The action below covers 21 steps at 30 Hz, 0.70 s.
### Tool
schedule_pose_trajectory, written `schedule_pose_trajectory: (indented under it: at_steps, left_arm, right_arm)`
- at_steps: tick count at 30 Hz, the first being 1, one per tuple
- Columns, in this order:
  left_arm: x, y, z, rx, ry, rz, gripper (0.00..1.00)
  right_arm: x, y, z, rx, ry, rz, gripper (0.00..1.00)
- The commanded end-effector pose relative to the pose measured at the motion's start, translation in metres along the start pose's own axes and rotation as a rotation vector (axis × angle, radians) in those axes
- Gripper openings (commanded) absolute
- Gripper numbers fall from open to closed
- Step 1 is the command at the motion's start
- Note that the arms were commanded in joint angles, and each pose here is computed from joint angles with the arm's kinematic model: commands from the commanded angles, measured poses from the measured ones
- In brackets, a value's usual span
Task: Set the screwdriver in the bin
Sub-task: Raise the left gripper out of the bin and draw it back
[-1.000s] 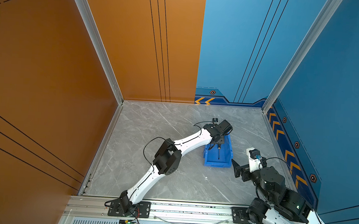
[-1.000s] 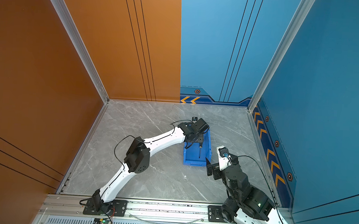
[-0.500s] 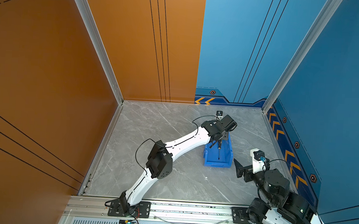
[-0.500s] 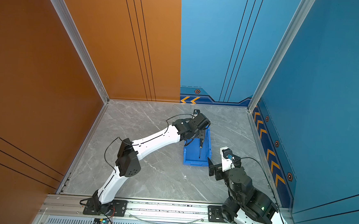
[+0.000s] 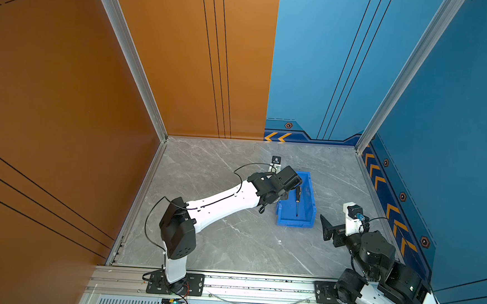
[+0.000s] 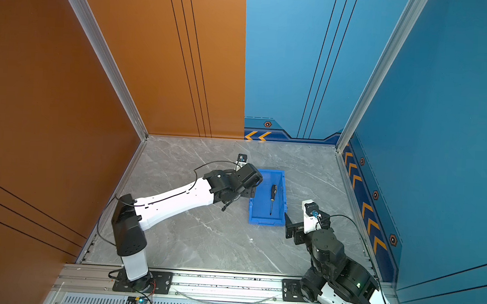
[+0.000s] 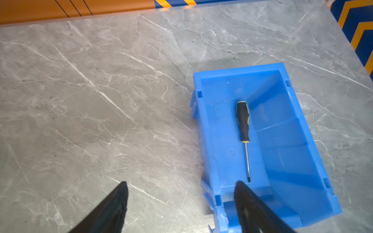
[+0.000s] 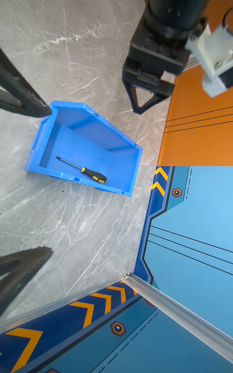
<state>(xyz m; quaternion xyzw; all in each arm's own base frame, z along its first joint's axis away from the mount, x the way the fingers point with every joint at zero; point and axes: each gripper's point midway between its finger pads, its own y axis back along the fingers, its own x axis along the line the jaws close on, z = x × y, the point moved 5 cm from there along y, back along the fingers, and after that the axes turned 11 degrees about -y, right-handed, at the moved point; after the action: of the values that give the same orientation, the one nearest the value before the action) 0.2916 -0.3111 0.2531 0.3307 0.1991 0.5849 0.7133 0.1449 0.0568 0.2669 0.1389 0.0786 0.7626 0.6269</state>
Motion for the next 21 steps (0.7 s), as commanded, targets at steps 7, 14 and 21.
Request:
schedule_pose_trajectory:
  at_steps: [7,14,21]
  left_arm:
    - [0.094,0.036,-0.017,-0.058,-0.100,0.177,0.99]
    - [0.128,0.044,-0.038,-0.085,-0.146,0.173,0.98]
    - [0.175,0.047,-0.072,-0.098,-0.041,0.170,0.98]
  right_arm:
    - [-0.004,-0.013,-0.003,0.047,-0.019,-0.110,1.00]
    - [-0.017,-0.015,0.000,-0.019,-0.073,-0.217,1.00]
    - [-0.025,-0.017,-0.007,-0.042,-0.082,-0.257,1.00]
